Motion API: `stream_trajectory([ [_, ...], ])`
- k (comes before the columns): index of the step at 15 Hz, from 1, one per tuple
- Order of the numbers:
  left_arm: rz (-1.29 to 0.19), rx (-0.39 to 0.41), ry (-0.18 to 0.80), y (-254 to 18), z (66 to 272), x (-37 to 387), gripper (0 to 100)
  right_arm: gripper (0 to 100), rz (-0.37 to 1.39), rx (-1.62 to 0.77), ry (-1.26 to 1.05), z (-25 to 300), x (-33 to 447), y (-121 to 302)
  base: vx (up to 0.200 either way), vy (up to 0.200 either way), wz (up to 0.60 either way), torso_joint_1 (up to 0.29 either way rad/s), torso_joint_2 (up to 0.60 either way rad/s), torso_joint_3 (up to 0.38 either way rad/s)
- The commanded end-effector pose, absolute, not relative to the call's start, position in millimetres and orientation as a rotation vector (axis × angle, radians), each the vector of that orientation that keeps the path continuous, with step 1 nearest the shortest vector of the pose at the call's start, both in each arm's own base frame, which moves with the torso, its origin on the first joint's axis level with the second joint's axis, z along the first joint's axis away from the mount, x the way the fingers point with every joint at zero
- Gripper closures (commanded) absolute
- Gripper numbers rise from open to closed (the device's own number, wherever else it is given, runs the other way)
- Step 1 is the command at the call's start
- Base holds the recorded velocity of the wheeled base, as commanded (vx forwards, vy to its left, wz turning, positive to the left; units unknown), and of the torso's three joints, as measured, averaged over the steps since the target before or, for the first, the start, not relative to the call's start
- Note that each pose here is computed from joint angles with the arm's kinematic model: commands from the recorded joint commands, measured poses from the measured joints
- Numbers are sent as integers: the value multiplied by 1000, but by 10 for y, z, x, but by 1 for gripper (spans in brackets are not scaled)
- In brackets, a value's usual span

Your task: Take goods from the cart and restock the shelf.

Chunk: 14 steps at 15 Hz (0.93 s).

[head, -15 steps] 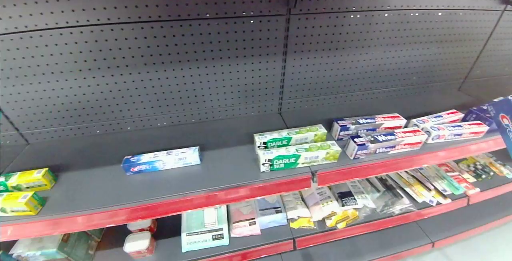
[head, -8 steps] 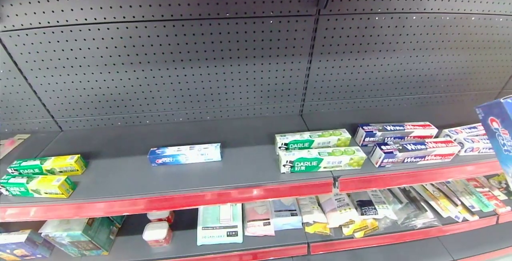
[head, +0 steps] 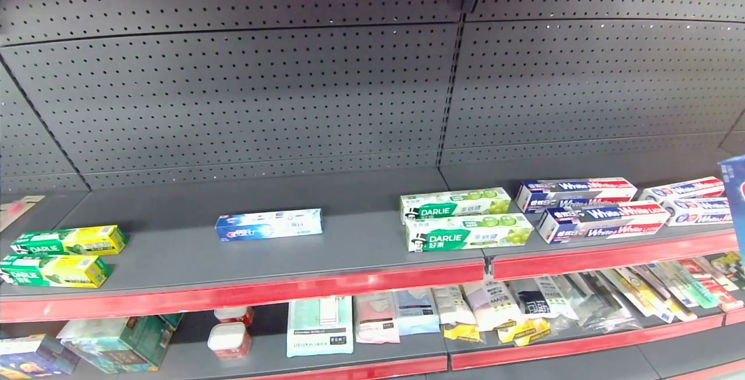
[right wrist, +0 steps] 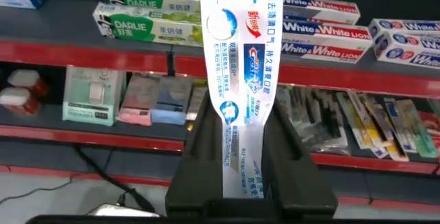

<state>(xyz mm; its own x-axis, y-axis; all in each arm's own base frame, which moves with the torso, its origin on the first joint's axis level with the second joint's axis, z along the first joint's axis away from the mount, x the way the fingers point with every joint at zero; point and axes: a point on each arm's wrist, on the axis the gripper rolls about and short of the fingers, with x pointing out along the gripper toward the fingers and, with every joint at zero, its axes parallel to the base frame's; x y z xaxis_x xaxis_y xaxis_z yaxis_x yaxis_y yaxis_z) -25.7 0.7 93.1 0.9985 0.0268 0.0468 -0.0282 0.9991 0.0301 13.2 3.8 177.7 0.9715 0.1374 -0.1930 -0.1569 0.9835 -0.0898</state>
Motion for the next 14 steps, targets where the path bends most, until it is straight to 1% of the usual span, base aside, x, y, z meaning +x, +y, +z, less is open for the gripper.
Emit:
stream_trajectory([
  [1, 22, -171, -17, 9, 1934, -3, 0, 100, 169, -115, 117, 1679, -45, 52, 0, 0, 0, 0, 0, 0],
  [2, 31, -181, 48, 8, 1928, 115, 0, 100, 167, -122, 106, 1691, -54, 53, 0, 0, 0, 0, 0, 0],
  [3, 39, -178, 123, 6, 1827, 212, 0, 100, 161, -129, 103, 1722, -45, 52, 0, 0, 0, 0, 0, 0],
  [4, 53, -166, 225, 5, 1755, 393, 0, 100, 153, -163, 87, 1761, -47, 51, 0, 0, 0, 0, 0, 0],
  [5, 60, -162, 246, 5, 1759, 444, 0, 100, 154, -173, 83, 1765, -51, 51, 0, 0, 0, 0, 0, 0],
  [6, 81, -157, 324, 4, 1803, 803, 0, 100, 156, -191, 65, 1755, -84, 53, 0, 0, 0, 0, 0, 0],
  [7, 103, -167, 345, 21, 1794, 1049, 0, 100, 157, -192, 58, 1746, -100, 54, 0, 0, 0, 0, 0, 0],
  [8, 111, -166, 357, 31, 1761, 1197, 0, 100, 155, -192, 56, 1741, -104, 54, 0, 0, 0, 0, 0, 0],
  [9, 129, -168, 399, 48, 1676, 1474, 0, 100, 153, -193, 47, 1734, -125, 55, 0, 0, 0, 0, 0, 0],
  [10, 146, -164, 420, 56, 1626, 1612, 0, 100, 153, -194, 44, 1729, -131, 55, 0, 0, 0, 0, 0, 0],
  [12, 204, -146, 436, 69, 1565, 2095, 0, 100, 153, -195, 33, 1721, -154, 57, 0, 0, 0, 0, 0, 0],
  [14, 169, -134, 475, -8, 1474, 2389, 0, 100, 153, -197, 35, 1735, -147, 57, 0, 0, 0, 0, 0, 0],
])
